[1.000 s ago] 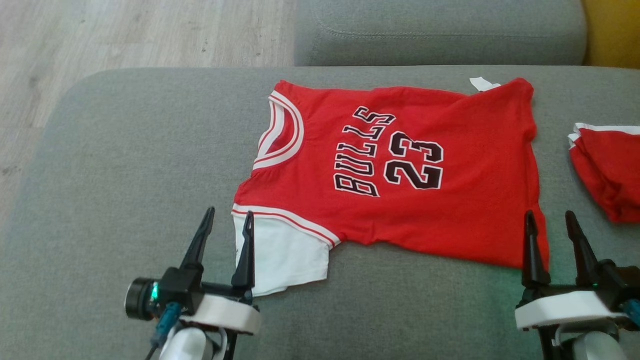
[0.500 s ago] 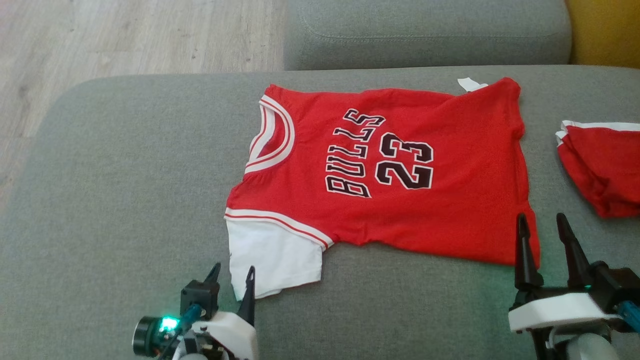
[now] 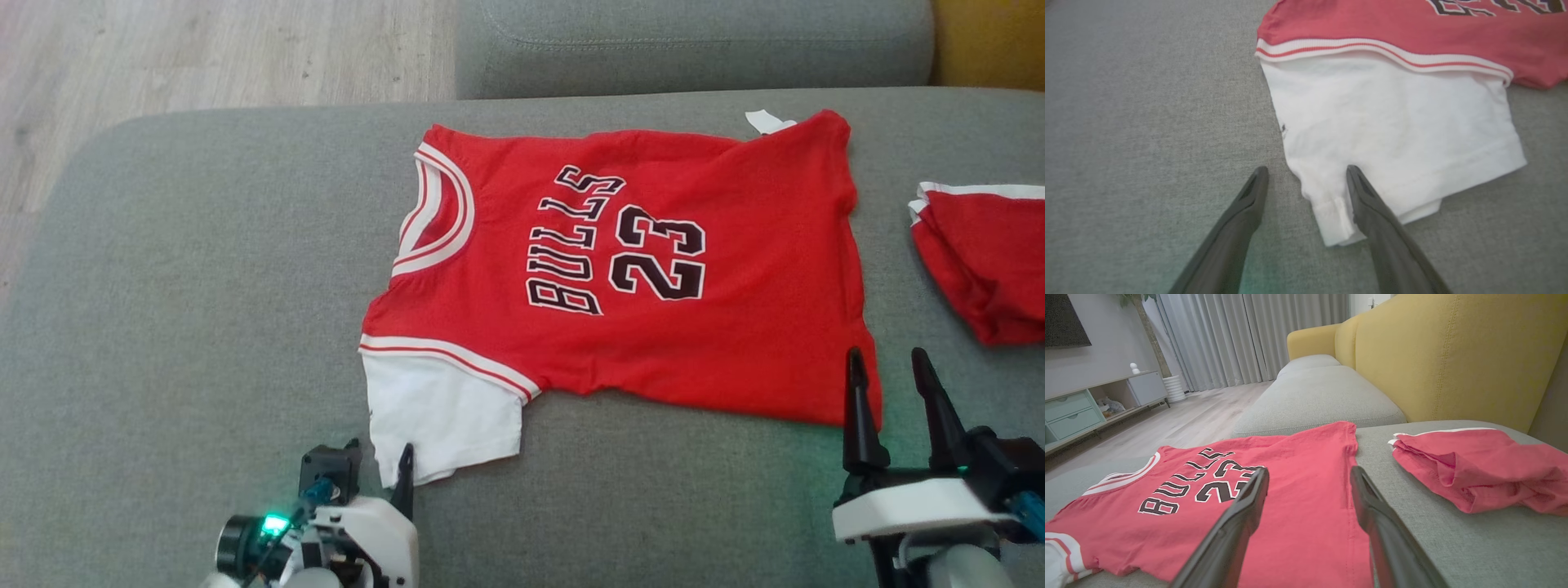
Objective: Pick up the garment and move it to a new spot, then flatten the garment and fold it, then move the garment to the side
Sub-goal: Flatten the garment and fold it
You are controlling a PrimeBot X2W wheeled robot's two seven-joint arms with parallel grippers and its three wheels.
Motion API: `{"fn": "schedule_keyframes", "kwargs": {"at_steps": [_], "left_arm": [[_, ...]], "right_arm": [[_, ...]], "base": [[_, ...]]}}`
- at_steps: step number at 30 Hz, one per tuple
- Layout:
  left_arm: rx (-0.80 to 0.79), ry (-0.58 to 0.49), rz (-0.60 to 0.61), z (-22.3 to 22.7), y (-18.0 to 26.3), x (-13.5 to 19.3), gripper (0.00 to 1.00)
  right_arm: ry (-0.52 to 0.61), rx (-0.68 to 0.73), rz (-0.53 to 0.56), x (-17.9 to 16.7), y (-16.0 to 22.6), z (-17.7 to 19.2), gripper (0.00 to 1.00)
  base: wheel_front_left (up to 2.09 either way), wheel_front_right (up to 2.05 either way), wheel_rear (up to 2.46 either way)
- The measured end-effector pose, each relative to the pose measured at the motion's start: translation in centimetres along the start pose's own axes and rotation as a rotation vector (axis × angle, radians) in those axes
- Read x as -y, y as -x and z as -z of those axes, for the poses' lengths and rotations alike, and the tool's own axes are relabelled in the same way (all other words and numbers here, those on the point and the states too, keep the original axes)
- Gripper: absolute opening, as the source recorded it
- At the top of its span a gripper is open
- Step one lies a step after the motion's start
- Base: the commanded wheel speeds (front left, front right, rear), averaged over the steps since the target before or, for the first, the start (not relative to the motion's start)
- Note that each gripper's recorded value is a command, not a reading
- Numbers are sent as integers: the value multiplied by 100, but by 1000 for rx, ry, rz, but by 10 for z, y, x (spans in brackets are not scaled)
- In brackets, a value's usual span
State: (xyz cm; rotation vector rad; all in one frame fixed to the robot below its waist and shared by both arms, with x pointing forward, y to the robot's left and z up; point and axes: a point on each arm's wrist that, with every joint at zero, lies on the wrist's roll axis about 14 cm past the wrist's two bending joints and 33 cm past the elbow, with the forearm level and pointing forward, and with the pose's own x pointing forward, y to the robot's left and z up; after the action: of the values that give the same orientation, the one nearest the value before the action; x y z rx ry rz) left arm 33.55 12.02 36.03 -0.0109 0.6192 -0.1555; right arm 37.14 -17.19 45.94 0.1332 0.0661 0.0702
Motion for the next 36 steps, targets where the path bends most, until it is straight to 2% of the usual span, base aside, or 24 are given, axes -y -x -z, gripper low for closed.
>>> {"fn": "schedule_keyframes", "kwargs": {"at_steps": [1,2,3,8,13,20,29,36], "left_arm": [[-6,2,13,0,0,2,69],[-9,2,24,0,-1,4,24],[-8,2,36,-1,-1,6,0],[35,11,59,-12,1,12,0],[281,23,47,-64,9,9,0],[480,34,32,-105,21,5,0],[555,40,28,-119,27,3,0],[560,39,23,-119,27,1,0]], "right_arm": [[0,-2,1,0,0,1,100],[-1,-3,3,1,0,1,100],[-4,-6,7,2,0,2,100],[-5,-36,45,14,4,11,100],[-12,-110,92,29,12,32,100],[-38,-213,122,35,19,57,100],[-145,-293,145,32,10,81,100],[-173,-359,140,25,7,101,100]], "base": [[0,0,0],[0,0,0],[0,0,0],[0,0,0],[0,0,0],[0,0,0],[0,0,0],[0,0,0]]}}
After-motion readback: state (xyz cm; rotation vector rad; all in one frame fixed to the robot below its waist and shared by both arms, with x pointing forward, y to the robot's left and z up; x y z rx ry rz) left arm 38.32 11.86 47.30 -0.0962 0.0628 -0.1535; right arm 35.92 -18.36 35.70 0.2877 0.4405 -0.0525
